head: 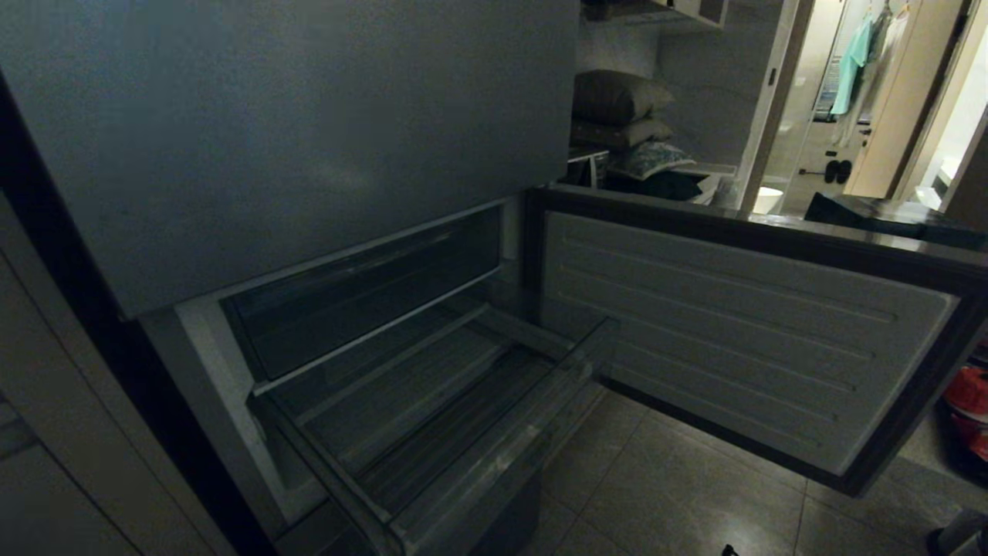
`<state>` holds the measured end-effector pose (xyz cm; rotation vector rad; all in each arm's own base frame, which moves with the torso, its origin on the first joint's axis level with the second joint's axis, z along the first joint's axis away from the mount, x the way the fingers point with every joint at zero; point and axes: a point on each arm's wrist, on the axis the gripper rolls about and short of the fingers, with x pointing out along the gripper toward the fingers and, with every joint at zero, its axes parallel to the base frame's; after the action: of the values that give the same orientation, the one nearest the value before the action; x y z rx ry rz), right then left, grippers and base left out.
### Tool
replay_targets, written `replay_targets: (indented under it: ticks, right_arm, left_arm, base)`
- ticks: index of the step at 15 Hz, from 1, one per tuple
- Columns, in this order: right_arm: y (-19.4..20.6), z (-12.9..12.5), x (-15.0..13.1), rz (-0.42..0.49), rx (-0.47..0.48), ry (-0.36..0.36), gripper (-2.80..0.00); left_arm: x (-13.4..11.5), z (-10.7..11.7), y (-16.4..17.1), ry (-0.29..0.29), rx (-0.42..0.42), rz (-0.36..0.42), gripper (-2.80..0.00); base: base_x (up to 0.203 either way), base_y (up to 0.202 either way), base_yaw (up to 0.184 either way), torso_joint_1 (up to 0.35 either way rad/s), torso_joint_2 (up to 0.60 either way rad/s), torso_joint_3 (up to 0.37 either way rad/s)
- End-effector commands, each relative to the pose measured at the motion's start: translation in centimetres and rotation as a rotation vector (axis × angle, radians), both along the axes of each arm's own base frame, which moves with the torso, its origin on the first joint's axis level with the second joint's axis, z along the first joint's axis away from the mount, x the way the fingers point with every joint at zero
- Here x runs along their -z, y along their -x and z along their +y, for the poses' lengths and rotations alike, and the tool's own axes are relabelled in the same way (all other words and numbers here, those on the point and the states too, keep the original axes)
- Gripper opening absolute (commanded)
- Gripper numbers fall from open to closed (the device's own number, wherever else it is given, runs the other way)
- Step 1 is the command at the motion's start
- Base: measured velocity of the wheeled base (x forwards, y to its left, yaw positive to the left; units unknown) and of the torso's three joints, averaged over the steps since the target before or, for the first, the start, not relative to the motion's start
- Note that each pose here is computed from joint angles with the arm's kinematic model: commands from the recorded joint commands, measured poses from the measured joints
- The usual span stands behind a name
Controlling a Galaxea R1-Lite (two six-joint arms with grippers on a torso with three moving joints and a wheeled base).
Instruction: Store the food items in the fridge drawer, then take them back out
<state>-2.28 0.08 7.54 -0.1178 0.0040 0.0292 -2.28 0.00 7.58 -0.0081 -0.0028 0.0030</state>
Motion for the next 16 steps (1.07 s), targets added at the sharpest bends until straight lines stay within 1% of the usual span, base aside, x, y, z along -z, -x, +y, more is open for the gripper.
replay_targets:
  ticks: [1,3,16]
  right_arm:
    - [0.02,0.0,0.04,0.0,0.0,-0.008,-2.8]
    - [0.02,-0.03,0.02,-0.002,0.012,-0.04,-2.8]
    - [0.02,-0.03,0.0,-0.003,0.015,-0.056,-2.8]
  left_arm:
    - [-0.01,0.0,-0.01,0.0,-0.001,0.001,-2.8]
    - [0.0,0.0,0.0,0.0,-0.002,0.0,-2.8]
    - [-0.01,0.0,-0.01,0.0,-0.002,0.001,-2.8]
  base:
    - [0.0,0.0,0.0,0.0,0.0,0.0]
    - [0.001,-0.001,0.044,0.001,0.0,0.001]
    - [0.001,-0.008,0.173,0.003,0.0,0.002]
